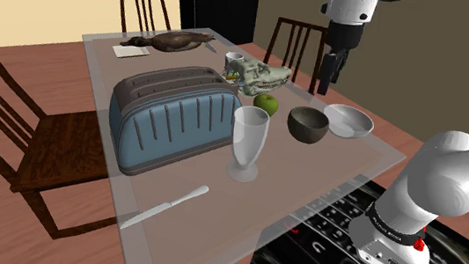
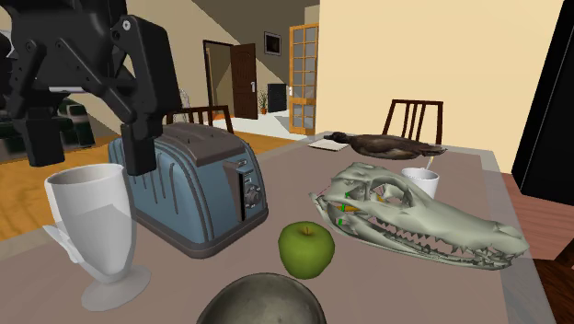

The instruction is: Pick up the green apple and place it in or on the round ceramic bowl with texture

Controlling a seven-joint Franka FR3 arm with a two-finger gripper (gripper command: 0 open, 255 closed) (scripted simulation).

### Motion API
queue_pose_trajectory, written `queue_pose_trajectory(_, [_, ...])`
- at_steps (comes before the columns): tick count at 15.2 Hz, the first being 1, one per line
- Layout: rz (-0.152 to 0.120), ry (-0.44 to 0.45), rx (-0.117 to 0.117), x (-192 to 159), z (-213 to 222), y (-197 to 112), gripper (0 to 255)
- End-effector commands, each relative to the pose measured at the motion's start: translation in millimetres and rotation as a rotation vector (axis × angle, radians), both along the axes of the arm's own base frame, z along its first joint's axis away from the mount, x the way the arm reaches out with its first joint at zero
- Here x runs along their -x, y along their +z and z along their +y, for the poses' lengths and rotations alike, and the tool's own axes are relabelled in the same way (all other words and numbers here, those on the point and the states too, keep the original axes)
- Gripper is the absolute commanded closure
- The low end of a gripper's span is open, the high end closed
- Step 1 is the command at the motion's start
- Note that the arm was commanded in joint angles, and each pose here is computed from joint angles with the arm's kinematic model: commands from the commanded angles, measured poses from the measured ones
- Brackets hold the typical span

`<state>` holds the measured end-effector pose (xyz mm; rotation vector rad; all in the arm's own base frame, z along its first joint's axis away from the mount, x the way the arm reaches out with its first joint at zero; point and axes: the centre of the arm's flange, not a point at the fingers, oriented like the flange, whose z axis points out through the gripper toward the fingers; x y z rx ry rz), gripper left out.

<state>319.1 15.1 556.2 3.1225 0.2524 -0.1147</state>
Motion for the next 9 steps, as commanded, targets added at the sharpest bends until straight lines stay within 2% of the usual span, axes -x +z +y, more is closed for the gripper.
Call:
queue_pose_trajectory(1, [0.000, 0.000, 0.000, 0, 0, 0, 0])
queue_pose_trajectory(9, [-0.078, -0.219, 0.036, -79, -11, -52, 0])
